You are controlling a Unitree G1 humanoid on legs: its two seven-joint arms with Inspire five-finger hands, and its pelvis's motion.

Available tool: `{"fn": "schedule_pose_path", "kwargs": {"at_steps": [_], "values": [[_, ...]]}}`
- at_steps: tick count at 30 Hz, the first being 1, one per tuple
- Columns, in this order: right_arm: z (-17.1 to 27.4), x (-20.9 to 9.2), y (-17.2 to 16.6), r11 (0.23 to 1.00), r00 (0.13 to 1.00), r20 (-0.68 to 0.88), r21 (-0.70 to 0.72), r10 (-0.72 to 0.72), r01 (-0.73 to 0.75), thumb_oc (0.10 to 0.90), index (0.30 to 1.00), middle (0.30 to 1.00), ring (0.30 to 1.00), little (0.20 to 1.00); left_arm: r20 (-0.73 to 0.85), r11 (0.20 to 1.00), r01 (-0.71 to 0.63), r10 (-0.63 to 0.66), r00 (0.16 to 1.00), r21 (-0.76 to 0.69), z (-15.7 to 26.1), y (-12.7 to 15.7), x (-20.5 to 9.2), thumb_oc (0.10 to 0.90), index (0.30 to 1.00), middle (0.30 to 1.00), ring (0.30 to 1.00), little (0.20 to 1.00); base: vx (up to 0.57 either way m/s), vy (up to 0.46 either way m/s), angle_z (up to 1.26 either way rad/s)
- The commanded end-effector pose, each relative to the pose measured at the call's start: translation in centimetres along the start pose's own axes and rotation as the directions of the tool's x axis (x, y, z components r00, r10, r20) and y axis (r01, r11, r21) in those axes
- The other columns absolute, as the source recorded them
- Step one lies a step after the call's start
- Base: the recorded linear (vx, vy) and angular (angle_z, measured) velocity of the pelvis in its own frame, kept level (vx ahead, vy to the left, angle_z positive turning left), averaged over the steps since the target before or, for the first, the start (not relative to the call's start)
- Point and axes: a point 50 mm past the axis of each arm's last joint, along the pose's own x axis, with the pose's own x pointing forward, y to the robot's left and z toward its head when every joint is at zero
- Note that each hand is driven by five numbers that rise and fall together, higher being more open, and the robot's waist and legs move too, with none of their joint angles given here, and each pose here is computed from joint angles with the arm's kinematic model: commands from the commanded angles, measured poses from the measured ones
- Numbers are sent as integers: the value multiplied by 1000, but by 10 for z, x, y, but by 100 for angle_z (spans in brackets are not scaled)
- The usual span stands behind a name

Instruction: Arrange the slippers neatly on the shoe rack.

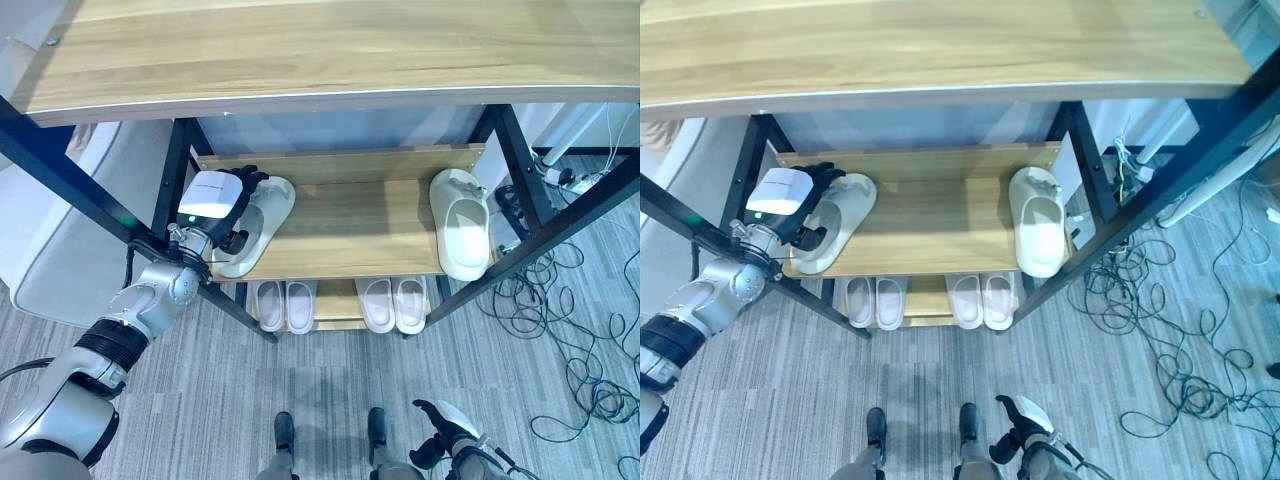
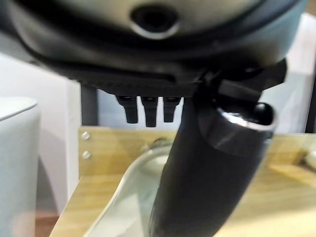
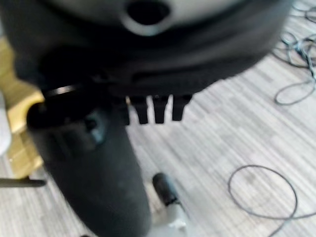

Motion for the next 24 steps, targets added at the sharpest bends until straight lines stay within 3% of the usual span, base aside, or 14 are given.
{"fn": "schedule_pose_path", "kwargs": {"at_steps": [1,2,3,5,24], "values": [[7,2,-13,998,997,56,18,-54,53,800,900,900,900,900,-18,955,-281,283,959,92,-6,86,43,800,900,900,900,900,0,0,0],[7,1,-13,998,997,55,17,-55,54,800,900,900,900,900,-22,956,-279,282,959,90,-6,86,45,800,900,900,900,900,0,0,0],[7,1,-13,998,997,57,20,-56,55,800,900,900,900,900,-31,958,-276,279,960,81,-6,85,46,734,801,801,801,801,2,-11,-4],[7,1,-11,998,997,54,22,-53,52,800,900,900,900,900,-46,959,-275,278,959,64,-6,85,47,400,300,300,300,300,0,-14,-9],[1,-3,-8,998,998,31,29,-58,57,800,900,900,900,900,9,954,-284,286,958,-99,21,71,48,400,300,300,300,300,0,-6,-4]]}}
